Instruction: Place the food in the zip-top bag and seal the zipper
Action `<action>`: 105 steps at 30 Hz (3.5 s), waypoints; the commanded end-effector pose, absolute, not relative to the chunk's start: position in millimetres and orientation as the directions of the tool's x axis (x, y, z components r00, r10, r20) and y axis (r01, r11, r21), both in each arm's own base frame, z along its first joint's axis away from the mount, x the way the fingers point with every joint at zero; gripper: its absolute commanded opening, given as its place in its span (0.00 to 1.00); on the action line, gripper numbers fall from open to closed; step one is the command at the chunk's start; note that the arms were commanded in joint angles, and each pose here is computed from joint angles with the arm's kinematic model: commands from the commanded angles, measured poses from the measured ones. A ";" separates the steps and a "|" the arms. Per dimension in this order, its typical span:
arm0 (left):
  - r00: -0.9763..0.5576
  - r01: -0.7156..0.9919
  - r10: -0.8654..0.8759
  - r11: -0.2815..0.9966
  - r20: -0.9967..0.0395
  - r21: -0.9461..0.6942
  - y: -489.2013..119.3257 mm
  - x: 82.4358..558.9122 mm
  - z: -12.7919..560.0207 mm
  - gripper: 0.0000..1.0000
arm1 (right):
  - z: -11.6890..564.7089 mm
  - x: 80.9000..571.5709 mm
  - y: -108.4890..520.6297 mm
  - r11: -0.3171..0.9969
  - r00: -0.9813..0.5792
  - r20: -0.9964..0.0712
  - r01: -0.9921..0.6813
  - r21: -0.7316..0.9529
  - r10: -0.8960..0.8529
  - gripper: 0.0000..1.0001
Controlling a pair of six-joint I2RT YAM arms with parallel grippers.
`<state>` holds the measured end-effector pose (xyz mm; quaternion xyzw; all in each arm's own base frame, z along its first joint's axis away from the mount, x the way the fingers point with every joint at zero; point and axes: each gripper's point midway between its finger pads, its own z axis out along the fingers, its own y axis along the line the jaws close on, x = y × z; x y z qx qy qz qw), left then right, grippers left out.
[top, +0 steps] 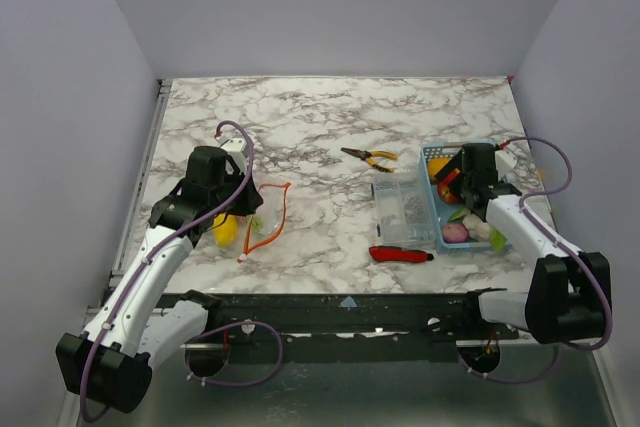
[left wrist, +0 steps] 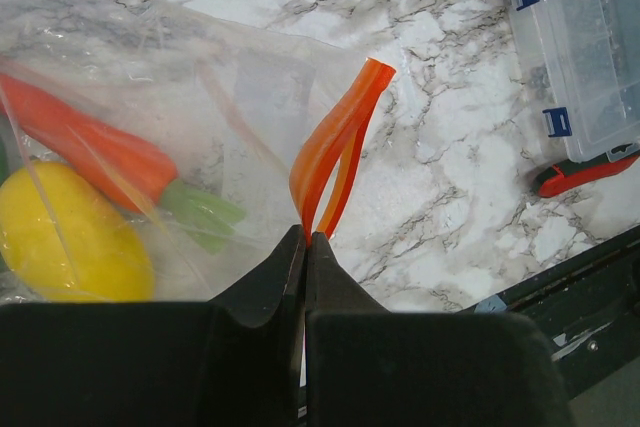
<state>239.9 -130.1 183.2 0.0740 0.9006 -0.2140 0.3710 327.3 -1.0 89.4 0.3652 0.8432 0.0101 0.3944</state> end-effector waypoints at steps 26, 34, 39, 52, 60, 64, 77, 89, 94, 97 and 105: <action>-0.722 0.303 -0.021 0.889 -0.691 -0.344 -135.1 241.2 182.9 0.00 | 70.7 342.3 -13.9 0.767 -0.441 -0.708 0.601 0.225 0.552 0.66; -0.721 0.306 -0.023 0.887 -0.693 -0.347 -135.4 240.3 183.3 0.00 | 108.6 331.1 -21.3 0.771 -0.370 -0.763 0.584 0.253 0.530 0.39; -0.718 0.310 -0.022 0.885 -0.695 -0.348 -136.0 240.0 185.0 0.00 | 145.4 323.5 -21.3 0.773 -0.296 -0.792 0.551 0.315 0.534 0.24; -0.715 0.316 -0.024 0.881 -0.699 -0.353 -136.9 238.8 186.6 0.00 | 237.4 314.3 117.4 0.701 -0.421 -0.720 -0.233 0.674 0.553 0.08; -0.713 0.313 -0.024 0.883 -0.701 -0.349 -135.8 239.1 186.4 0.00 | 238.9 269.0 236.1 0.513 -0.555 -0.728 -0.523 0.681 0.402 0.04; -0.712 0.311 -0.025 0.885 -0.702 -0.346 -135.2 239.3 186.3 0.00 | 228.1 244.0 291.5 0.432 -0.598 -0.728 -0.589 0.683 0.337 0.04; -0.698 0.309 -0.029 0.890 -0.715 -0.337 -132.6 239.2 189.9 0.00 | 205.0 222.9 403.9 0.327 -0.659 -0.665 -0.579 0.747 0.352 0.04; -0.680 0.315 -0.033 0.889 -0.733 -0.333 -131.2 237.2 194.9 0.00 | 161.4 255.3 450.1 0.368 -0.691 -0.528 -0.383 0.847 0.494 0.09; -0.680 0.315 -0.034 0.889 -0.733 -0.333 -131.2 237.2 194.9 0.00 | 164.8 270.4 456.0 0.394 -0.664 -0.521 -0.349 0.850 0.537 0.11; -0.680 0.315 -0.033 0.889 -0.733 -0.333 -131.2 237.1 195.2 0.00 | 159.8 280.0 454.5 0.428 -0.649 -0.512 -0.302 0.852 0.562 0.23; -0.681 0.315 -0.033 0.888 -0.731 -0.334 -131.5 237.5 194.5 0.00 | 148.6 279.3 467.3 0.410 -0.690 -0.474 -0.272 0.871 0.548 0.71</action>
